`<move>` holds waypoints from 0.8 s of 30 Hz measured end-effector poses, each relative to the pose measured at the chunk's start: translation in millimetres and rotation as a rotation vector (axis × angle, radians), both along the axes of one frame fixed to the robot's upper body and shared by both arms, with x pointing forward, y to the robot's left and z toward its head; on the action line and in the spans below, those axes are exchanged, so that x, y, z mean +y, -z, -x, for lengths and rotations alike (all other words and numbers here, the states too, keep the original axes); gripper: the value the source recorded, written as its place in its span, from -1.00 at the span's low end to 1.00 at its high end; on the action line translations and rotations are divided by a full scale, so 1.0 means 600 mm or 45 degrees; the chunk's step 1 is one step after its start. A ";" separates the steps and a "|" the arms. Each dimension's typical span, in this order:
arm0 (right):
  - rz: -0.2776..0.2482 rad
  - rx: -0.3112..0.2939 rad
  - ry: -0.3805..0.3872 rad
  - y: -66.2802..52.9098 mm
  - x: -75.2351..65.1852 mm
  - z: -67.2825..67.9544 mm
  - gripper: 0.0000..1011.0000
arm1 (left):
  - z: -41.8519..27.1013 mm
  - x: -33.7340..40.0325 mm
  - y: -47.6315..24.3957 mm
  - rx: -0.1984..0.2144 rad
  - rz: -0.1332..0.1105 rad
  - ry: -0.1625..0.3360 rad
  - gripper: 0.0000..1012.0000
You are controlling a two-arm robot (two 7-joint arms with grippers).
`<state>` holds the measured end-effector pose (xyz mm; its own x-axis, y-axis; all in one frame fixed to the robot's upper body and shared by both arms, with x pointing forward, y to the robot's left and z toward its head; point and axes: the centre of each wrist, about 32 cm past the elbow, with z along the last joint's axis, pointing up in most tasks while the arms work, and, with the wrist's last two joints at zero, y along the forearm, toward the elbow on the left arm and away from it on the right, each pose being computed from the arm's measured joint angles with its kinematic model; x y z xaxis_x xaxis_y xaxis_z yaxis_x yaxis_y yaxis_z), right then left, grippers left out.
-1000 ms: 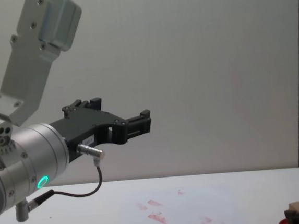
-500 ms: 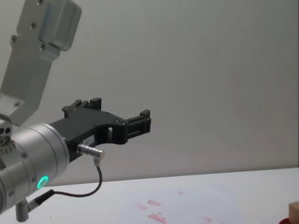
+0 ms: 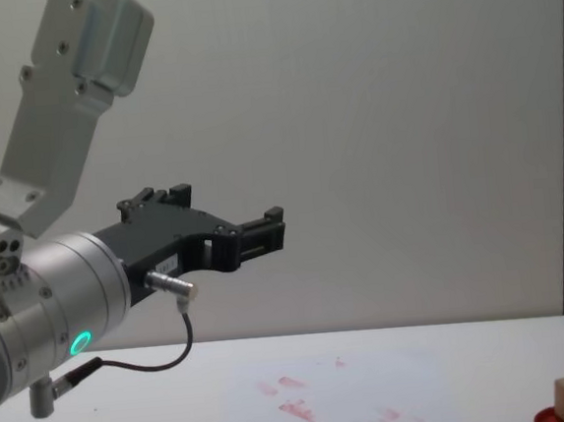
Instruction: Use the one hand to pick up the stamp and affix it onto the A4 paper.
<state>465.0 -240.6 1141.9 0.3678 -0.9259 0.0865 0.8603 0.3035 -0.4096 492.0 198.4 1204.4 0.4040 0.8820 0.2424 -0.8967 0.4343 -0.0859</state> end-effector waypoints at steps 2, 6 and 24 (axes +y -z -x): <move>0.001 0.001 0.000 0.000 0.000 0.000 0.39 | 0.000 0.000 0.000 0.000 0.000 0.000 0.98; 0.002 0.003 0.000 0.001 0.000 -0.001 0.12 | 0.000 0.000 0.000 0.000 0.000 0.000 0.98; 0.003 0.007 0.000 0.003 0.001 -0.002 -0.55 | 0.000 0.000 0.000 0.000 0.000 0.000 0.98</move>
